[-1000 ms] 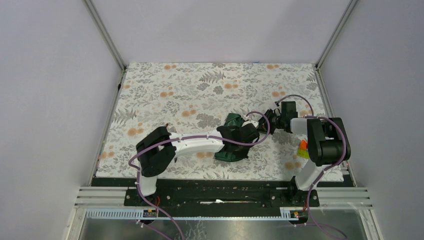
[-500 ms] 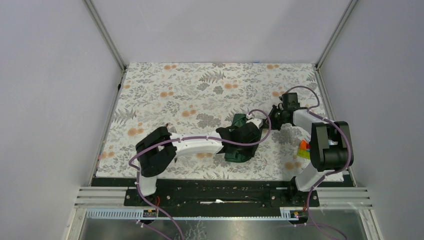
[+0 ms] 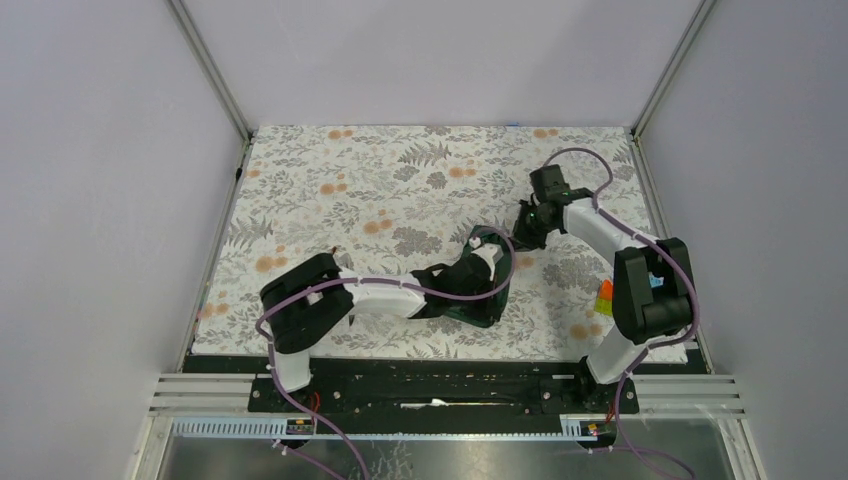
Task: Fold the napkin into a case and place the utensils inside
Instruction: Fold the 2/3-rectangle-folded napkin at the center of the board.
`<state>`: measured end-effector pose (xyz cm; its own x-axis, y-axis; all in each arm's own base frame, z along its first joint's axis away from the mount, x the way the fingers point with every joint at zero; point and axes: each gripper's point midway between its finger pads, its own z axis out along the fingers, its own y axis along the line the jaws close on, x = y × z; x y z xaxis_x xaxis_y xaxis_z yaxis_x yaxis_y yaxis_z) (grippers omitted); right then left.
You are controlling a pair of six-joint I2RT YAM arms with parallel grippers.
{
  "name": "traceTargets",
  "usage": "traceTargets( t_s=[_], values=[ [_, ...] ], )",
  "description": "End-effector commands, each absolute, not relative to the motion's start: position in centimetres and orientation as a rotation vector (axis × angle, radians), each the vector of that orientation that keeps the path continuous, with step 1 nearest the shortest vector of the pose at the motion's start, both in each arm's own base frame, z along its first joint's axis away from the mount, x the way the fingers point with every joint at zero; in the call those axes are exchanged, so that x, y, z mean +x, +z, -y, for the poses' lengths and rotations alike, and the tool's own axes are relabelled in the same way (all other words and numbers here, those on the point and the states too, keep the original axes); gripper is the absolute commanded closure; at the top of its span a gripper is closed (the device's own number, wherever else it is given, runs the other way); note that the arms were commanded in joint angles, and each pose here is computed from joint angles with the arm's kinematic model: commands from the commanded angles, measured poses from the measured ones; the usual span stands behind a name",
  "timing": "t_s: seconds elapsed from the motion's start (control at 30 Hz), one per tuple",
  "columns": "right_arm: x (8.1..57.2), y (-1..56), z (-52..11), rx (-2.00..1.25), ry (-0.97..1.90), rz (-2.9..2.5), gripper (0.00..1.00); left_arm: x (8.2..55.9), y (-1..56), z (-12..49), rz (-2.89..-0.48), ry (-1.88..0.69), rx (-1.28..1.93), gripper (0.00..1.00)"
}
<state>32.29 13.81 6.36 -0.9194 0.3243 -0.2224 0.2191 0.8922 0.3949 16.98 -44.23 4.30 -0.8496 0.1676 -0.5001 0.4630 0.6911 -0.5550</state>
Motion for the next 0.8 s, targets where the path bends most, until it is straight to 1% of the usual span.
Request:
traceTargets(
  t_s=[0.0, 0.2, 0.3, 0.53, 0.77],
  values=[
    [33.4, 7.3, -14.7, 0.473, 0.385, -2.757, 1.00, 16.6, 9.2, 45.4, -2.338, -1.210, 0.467, 1.00],
    [34.4, 8.7, -17.3, 0.468, 0.322, -2.740, 1.00, 16.8, 9.8, 44.2, -2.297, -1.316, 0.422, 1.00],
    [35.0, 8.6, -18.3, 0.428, 0.307, -2.761, 1.00, 17.0, 10.1, 43.4, -2.288, -1.384, 0.390, 1.00],
    [36.4, 7.6, -19.2, 0.321, 0.162, -2.802, 1.00, 17.8, 11.3, 41.3, -2.228, -1.549, 0.318, 1.00],
    [37.4, 6.6, -20.6, 0.245, 0.105, -2.832, 1.00, 18.3, 10.0, 38.9, -2.241, -1.576, 0.252, 1.00]
  ],
)
